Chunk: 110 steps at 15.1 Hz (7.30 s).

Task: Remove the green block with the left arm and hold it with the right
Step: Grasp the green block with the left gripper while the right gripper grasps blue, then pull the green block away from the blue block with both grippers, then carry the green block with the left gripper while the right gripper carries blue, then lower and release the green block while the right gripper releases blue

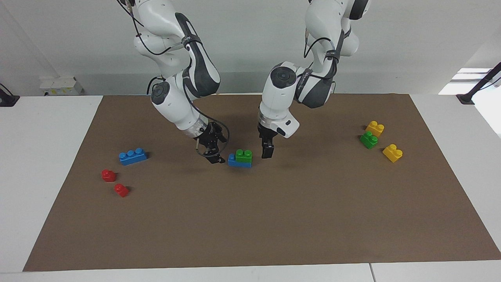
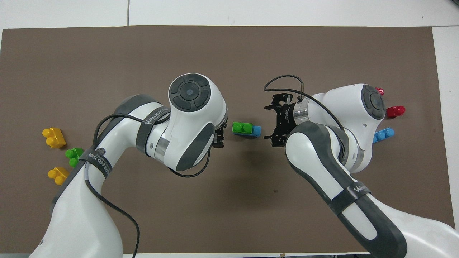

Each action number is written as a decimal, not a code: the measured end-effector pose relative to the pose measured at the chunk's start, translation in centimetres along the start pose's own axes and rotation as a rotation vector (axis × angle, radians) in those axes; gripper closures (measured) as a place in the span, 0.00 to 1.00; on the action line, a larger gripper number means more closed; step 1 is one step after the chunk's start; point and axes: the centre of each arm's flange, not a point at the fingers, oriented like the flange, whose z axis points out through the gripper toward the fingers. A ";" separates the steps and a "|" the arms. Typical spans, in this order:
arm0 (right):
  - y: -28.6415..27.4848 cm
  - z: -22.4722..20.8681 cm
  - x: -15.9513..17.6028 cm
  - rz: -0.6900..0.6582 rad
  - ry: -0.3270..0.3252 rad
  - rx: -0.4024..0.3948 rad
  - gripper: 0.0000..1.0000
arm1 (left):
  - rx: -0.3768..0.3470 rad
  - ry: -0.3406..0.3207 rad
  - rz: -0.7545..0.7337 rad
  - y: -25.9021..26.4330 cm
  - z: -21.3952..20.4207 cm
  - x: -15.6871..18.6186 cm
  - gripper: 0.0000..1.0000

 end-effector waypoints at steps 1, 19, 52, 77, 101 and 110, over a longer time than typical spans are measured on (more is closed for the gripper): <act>0.1 0.2 0.0 0.001 -0.001 -0.003 0.01 | 0.004 0.001 -0.008 0.2 0.6 -0.4 0.00; 0.0 7.3 0.9 0.016 0.046 0.056 0.07 | -0.020 0.040 -0.063 -0.3 3.1 -4.0 0.00; 0.2 7.5 0.2 -0.086 0.035 0.068 0.66 | -0.080 0.065 -0.118 -2.1 6.9 -5.3 0.07; -1.4 4.8 1.3 -0.225 0.030 0.121 0.66 | -0.115 0.133 -0.071 0.8 -12.7 8.1 0.65; -8.1 -13.4 30.8 -0.173 0.009 -0.012 0.66 | -0.031 0.116 0.779 4.4 -10.9 41.5 0.65; -8.5 -11.2 31.7 -0.164 0.036 0.009 0.66 | -0.046 0.126 0.865 5.7 -3.8 46.2 0.65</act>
